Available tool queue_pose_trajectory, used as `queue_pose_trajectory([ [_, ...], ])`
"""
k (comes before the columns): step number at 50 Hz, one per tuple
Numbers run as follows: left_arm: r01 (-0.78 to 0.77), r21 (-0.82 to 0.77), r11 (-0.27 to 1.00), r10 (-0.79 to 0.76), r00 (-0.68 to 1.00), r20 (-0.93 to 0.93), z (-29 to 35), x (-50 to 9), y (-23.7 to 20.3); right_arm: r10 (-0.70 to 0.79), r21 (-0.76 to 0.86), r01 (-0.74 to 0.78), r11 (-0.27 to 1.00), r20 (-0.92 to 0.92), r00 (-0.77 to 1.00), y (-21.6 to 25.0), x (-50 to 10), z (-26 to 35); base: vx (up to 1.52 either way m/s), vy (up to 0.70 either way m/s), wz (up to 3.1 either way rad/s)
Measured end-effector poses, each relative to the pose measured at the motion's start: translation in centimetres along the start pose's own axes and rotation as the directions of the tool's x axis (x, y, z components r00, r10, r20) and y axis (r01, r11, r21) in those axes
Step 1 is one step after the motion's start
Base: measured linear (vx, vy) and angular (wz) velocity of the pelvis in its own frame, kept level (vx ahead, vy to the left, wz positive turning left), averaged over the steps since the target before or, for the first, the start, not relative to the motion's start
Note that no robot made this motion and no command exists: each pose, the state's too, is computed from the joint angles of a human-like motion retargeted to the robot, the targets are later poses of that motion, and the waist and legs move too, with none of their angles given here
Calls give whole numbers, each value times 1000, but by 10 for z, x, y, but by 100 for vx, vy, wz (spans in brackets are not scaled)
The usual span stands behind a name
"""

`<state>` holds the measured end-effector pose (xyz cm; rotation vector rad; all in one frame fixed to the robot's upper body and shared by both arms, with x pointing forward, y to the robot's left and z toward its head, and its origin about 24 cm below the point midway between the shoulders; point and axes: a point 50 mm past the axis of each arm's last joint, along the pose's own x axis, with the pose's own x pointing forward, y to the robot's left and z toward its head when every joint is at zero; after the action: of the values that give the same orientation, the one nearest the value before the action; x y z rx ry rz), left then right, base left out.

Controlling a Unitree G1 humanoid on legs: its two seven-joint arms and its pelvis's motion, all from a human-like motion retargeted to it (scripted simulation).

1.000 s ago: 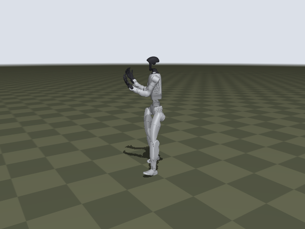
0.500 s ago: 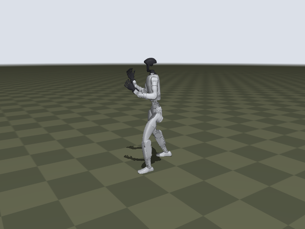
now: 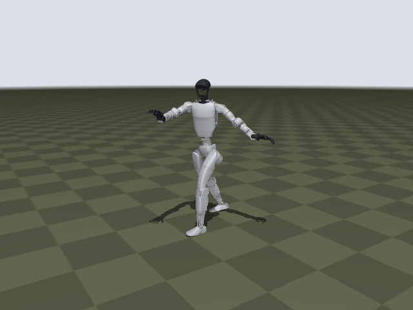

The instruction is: Kungfu

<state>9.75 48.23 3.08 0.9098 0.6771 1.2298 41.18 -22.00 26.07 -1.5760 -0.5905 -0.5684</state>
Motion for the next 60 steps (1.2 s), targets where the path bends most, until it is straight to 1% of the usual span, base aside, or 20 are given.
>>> queue_pose_trajectory([
  [2, -86, -29, 996, 89, 989, 120, 19, 0, 1, -50, 29, 49, 998, 41, 998, 3, -5, 5, -10, -5, 9],
  [4, -132, -74, 989, 145, 965, 217, 46, 3, 4, 6, 44, -9, 999, 61, 998, 7, -7, 6, -5, -12, 15],
  [6, -115, -178, 977, 170, 929, 329, 84, 6, 8, 81, 61, -87, 994, 100, 992, 9, -6, 10, -7, -8, 6],
  [8, -25, -347, 937, 188, 875, 446, 133, 3, 14, 121, 83, -136, 987, 164, 979, 9, -5, 18, -8, 0, -17],
  [10, 147, -512, 847, 217, 782, 584, 192, -12, 24, 113, 106, -142, 984, 245, 963, 7, -4, 31, -6, 3, -39],
  [12, 336, -546, 768, 268, 606, 749, 255, -40, 41, 81, 118, -125, 985, 322, 943, 3, -2, 45, -6, 1, -54],
  [13, 401, -512, 759, 291, 496, 818, 283, -56, 53, 70, 118, -120, 986, 362, 929, 1, -1, 53, -6, 1, -68],
  [15, 453, -383, 805, 299, 249, 921, 328, -95, 78, 57, 105, -118, 987, 457, 887, -4, 0, 73, -6, 3, -86],
  [17, 414, -224, 882, 240, 14, 971, 357, -133, 95, 27, 101, -100, 990, 555, 831, -11, 0, 97, -9, 7, -115],
  [19, 340, -75, 937, 140, -170, 975, 375, -169, 99, -12, 100, -72, 992, 657, 754, -20, -3, 125, -14, 11, -138],
  [22, 203, 80, 976, -4, -352, 936, 387, -211, 96, -71, 99, -8, 995, 770, 634, -34, -10, 162, -20, 7, -159],
  [25, 82, 138, 987, -86, -455, 886, 388, -233, 95, -113, 99, 55, 994, 831, 544, -42, -20, 188, -23, 0, -185],
  [28, 34, 147, 989, -112, -492, 863, 381, -238, 94, -160, 137, 84, 987, 874, 459, -48, -32, 204, -30, -9, -235],
  [33, 99, 126, 987, -53, -540, 840, 361, -236, 100, -170, 164, 48, 985, 915, 366, -47, -49, 218, -33, -7, -278],
  [40, 118, 140, 983, -53, -547, 835, 344, -236, 92, -160, 168, 7, 986, 926, 341, -38, -65, 223, -28, -28, -154],
  [46, 243, 192, 951, -35, -533, 845, 333, -242, 66, -95, 129, -84, 988, 942, 322, -17, -85, 218, -27, -46, -142],
  [51, 339, 289, 895, -71, -532, 844, 325, -258, 25, -20, 88, -197, 976, 946, 324, 12, -111, 197, -29, -31, -43],
  [54, 416, 366, 832, -115, -516, 849, 318, -276, -24, 48, 68, -307, 949, 933, 356, 40, -140, 176, -28, -36, 23],
  [58, 544, 540, 643, -253, -514, 820, 295, -349, -119, 205, 16, -477, 879, 889, 409, 81, -190, 128, -32, -27, 68],
  [60, 545, 615, 570, -336, -529, 780, 280, -389, -144, 258, 0, -514, 858, 864, 431, 92, -208, 108, -48, 14, 29],
])
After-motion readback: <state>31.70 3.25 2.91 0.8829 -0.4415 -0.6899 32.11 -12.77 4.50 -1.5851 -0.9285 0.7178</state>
